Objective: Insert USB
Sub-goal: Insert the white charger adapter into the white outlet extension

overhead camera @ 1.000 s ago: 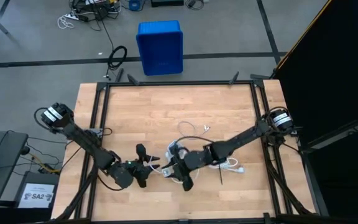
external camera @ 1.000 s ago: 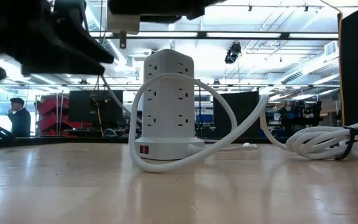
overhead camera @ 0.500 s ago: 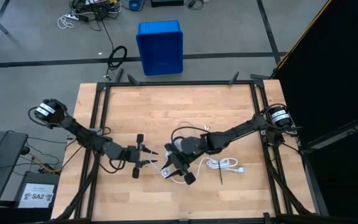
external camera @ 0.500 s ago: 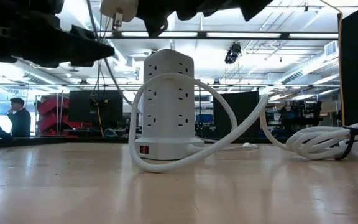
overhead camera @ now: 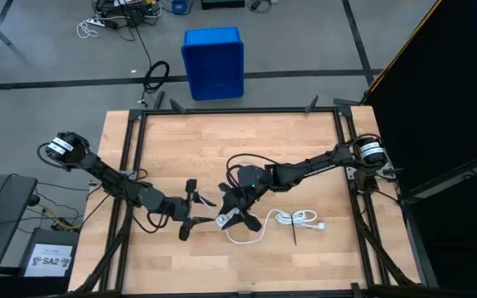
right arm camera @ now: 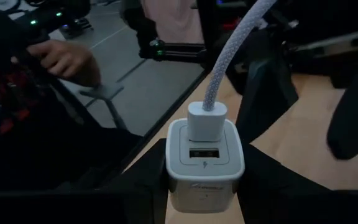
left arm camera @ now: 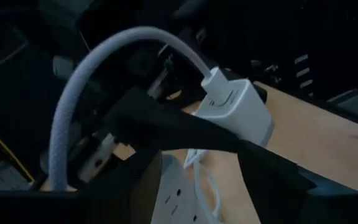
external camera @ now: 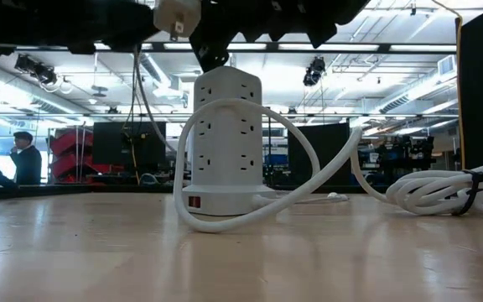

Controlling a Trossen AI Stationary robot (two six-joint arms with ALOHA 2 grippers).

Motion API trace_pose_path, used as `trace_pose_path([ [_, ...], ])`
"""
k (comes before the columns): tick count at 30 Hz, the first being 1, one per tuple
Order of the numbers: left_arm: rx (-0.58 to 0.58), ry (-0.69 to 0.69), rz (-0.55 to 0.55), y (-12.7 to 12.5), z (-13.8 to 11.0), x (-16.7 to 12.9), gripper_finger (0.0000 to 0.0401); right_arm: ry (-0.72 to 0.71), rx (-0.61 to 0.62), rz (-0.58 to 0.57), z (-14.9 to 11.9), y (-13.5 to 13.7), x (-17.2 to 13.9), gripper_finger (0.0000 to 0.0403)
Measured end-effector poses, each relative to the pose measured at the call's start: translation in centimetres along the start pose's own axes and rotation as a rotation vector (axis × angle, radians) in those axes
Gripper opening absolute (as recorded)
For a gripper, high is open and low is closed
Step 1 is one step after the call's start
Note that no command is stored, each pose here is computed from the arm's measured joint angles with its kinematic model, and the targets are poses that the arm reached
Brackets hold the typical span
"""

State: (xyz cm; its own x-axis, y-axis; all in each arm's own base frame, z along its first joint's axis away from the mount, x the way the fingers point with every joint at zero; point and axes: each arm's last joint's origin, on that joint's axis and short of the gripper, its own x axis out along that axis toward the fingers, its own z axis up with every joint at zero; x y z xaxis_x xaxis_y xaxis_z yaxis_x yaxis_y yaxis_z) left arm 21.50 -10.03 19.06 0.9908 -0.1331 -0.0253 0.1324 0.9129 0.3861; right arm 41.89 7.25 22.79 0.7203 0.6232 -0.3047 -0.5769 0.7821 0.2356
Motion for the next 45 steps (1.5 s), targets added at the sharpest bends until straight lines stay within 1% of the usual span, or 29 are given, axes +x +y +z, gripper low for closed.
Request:
trace_pose_path([
  [7, 0.029, 0.107, -0.073, 0.5, 0.9, 1.8, 0.0209, 0.034, 0.044, 0.013, -0.4, 0.0, 0.0, 0.0111],
  [13, 0.025, 0.125, -0.183, 1.3, 2.2, 3.0, 0.0209, 0.040, 0.046, 0.029, -0.4, 0.2, 0.1, 0.0111],
  [21, 0.014, 0.113, -0.261, 2.0, 3.4, 3.9, 0.0209, 0.044, 0.040, 0.044, -0.5, 0.6, 0.3, 0.0111],
  [24, 0.014, 0.102, -0.279, 2.1, 3.7, 4.0, 0.0209, 0.044, 0.037, 0.037, -0.5, 0.6, 0.3, 0.0111],
  [26, 0.011, 0.060, -0.276, 2.2, 4.4, 4.1, 0.0209, 0.038, 0.036, -0.021, -0.5, 0.3, 0.3, 0.0111],
  [28, 0.011, 0.052, -0.271, 2.2, 4.6, 4.1, 0.0209, 0.040, 0.041, -0.040, -0.5, 0.0, 0.1, 0.0111],
  [33, 0.017, 0.078, -0.277, 2.0, 4.4, 3.9, 0.0209, 0.051, 0.045, -0.046, -0.6, -0.1, 0.1, 0.0111],
  [37, 0.020, 0.159, -0.294, 1.8, 3.5, 3.8, 0.0209, 0.053, 0.050, -0.041, -0.6, -0.1, 0.0, 0.0111],
  [41, 0.015, 0.145, -0.308, 2.0, 3.5, 3.8, 0.0209, 0.044, 0.062, -0.041, -0.5, -0.3, 0.0, 0.0111],
  [45, 0.026, 0.158, -0.297, 2.5, 3.2, 4.0, 0.0209, 0.041, 0.071, -0.042, -0.5, -0.3, -0.1, 0.0111],
])
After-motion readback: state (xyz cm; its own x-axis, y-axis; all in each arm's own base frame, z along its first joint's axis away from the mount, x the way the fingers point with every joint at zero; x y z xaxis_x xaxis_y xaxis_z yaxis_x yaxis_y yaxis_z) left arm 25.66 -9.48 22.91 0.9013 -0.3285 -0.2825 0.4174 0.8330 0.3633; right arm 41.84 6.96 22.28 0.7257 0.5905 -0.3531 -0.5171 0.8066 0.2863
